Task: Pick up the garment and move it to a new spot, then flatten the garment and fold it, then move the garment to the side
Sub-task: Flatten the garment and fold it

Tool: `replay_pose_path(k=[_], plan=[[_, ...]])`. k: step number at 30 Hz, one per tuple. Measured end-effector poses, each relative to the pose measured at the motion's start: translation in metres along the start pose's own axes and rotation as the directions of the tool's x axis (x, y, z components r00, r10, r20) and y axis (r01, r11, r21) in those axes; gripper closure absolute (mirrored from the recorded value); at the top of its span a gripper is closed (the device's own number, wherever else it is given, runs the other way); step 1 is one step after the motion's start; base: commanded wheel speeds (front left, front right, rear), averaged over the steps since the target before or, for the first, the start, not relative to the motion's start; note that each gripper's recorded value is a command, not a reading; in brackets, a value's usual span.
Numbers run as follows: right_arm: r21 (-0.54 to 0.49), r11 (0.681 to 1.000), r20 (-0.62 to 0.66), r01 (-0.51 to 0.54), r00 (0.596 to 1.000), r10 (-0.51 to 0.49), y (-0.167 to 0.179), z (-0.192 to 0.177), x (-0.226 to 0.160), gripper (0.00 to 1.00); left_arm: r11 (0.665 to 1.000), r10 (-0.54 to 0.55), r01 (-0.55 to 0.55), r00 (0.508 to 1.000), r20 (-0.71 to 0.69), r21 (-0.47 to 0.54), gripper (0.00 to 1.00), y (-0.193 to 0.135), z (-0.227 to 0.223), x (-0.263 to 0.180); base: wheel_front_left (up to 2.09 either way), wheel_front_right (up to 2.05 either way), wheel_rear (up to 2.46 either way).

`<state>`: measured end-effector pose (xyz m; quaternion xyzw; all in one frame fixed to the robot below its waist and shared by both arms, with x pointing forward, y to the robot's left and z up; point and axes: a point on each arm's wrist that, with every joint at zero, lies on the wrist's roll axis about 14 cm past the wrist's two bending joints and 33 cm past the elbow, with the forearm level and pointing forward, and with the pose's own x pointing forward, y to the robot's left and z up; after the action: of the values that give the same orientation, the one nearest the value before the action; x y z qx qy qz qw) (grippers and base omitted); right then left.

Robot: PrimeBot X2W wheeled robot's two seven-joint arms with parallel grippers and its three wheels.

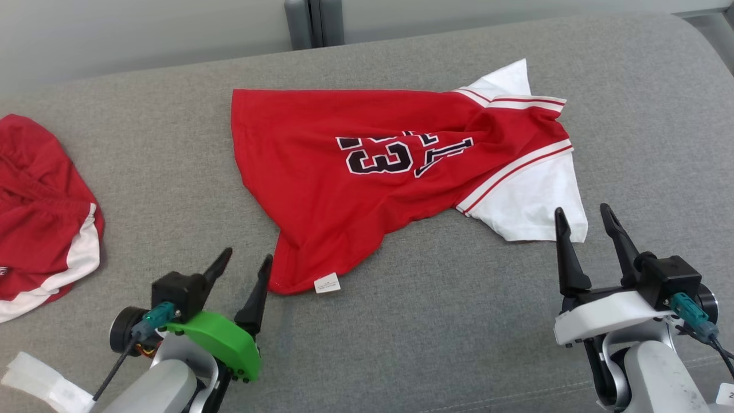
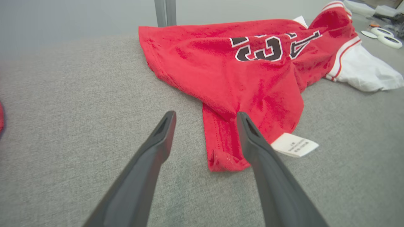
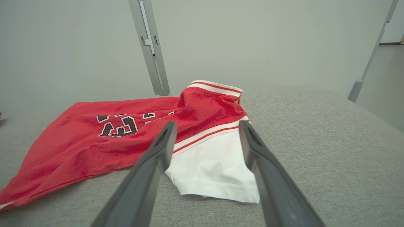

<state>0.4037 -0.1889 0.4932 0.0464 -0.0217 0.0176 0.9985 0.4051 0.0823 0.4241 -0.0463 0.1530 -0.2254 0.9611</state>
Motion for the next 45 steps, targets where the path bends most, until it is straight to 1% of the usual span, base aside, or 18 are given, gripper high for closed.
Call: replay_pose_path(k=[1, 3, 5, 9, 10, 12, 14, 16, 17, 20, 24, 26, 34, 41, 45], plan=[[-0.001, 1.000, 0.004, 0.008, 1.000, -0.008, -0.003, 0.002, -0.002, 0.00, 0.998, 0.040, -0.037, 0.998, 0.042, -0.052, 0.00, 0.005, 0.012, -0.001, 0.00, 0.00, 0.00], [-0.003, 1.000, 0.005, 0.019, 1.000, -0.019, -0.006, 0.004, -0.005, 0.00, 0.994, 0.091, -0.081, 0.985, 0.146, -0.078, 0.00, 0.012, 0.041, -0.004, 0.00, 0.00, 0.00], [-0.008, 1.000, 0.009, 0.024, 1.000, -0.024, -0.008, 0.007, -0.006, 0.00, 0.985, 0.146, -0.118, 0.954, 0.260, -0.124, 0.00, 0.019, 0.072, -0.012, 0.00, 0.00, 0.00], [-0.009, 1.000, 0.018, 0.017, 1.000, -0.017, -0.005, 0.014, -0.007, 0.00, 0.970, 0.226, -0.172, 0.904, 0.363, -0.174, 0.00, 0.028, 0.091, -0.035, 0.00, 0.00, 0.00], [-0.008, 1.000, 0.025, 0.012, 1.000, -0.011, -0.003, 0.018, -0.008, 0.00, 0.958, 0.268, -0.196, 0.871, 0.412, -0.209, 0.00, 0.035, 0.101, -0.047, 0.00, 0.00, 0.00], [-0.009, 1.000, 0.030, 0.009, 1.000, -0.008, -0.002, 0.022, -0.009, 0.00, 0.949, 0.297, -0.212, 0.851, 0.433, -0.233, 0.00, 0.039, 0.102, -0.057, 0.00, 0.00, 0.00], [-0.012, 1.000, 0.025, 0.006, 1.000, -0.005, -0.001, 0.023, -0.012, 0.00, 0.945, 0.315, -0.230, 0.836, 0.449, -0.235, 0.00, 0.042, 0.102, -0.067, 0.00, 0.00, 0.00], [-0.016, 1.000, 0.016, 0.000, 1.000, 0.000, 0.001, 0.023, -0.015, 0.00, 0.943, 0.326, -0.253, 0.825, 0.462, -0.214, 0.00, 0.046, 0.102, -0.075, 0.00, 0.00, 0.00], [-0.016, 1.000, 0.016, -0.005, 1.000, 0.005, 0.003, 0.024, -0.016, 0.00, 0.937, 0.343, -0.264, 0.817, 0.464, -0.229, 0.00, 0.050, 0.101, -0.080, 0.00, 0.00, 0.00], [-0.018, 1.000, 0.017, -0.008, 1.000, 0.008, 0.004, 0.027, -0.020, 0.00, 0.933, 0.357, -0.287, 0.822, 0.443, -0.219, 0.00, 0.052, 0.089, -0.089, 0.00, 0.00, 0.00], [-0.024, 1.000, 0.016, -0.002, 1.000, 0.002, 0.002, 0.028, -0.024, 0.00, 0.935, 0.350, -0.291, 0.848, 0.397, -0.203, 0.00, 0.049, 0.070, -0.088, 0.00, 0.00, 0.00], [-0.030, 1.000, 0.017, -0.005, 1.000, 0.006, 0.003, 0.028, -0.026, 0.00, 0.931, 0.359, -0.300, 0.852, 0.382, -0.207, 0.00, 0.051, 0.064, -0.088, 0.00, 0.00, 0.00], [-0.029, 0.999, -0.013, -0.029, 1.000, 0.029, 0.007, 0.012, -0.025, 0.00, 0.927, 0.366, -0.312, 0.874, 0.320, -0.208, 0.00, 0.053, 0.043, -0.085, 0.00, 0.00, 0.00], [-0.026, 0.999, -0.022, -0.034, 0.999, 0.033, 0.008, 0.007, -0.021, 0.00, 0.924, 0.372, -0.318, 0.878, 0.302, -0.213, 0.00, 0.057, 0.038, -0.081, 0.00, 0.00, 0.00], [-0.025, 0.999, -0.016, -0.029, 0.999, 0.028, 0.006, 0.008, -0.017, 0.00, 0.928, 0.363, -0.312, 0.882, 0.300, -0.205, 0.00, 0.056, 0.039, -0.077, 0.00, 0.00, 0.00]])
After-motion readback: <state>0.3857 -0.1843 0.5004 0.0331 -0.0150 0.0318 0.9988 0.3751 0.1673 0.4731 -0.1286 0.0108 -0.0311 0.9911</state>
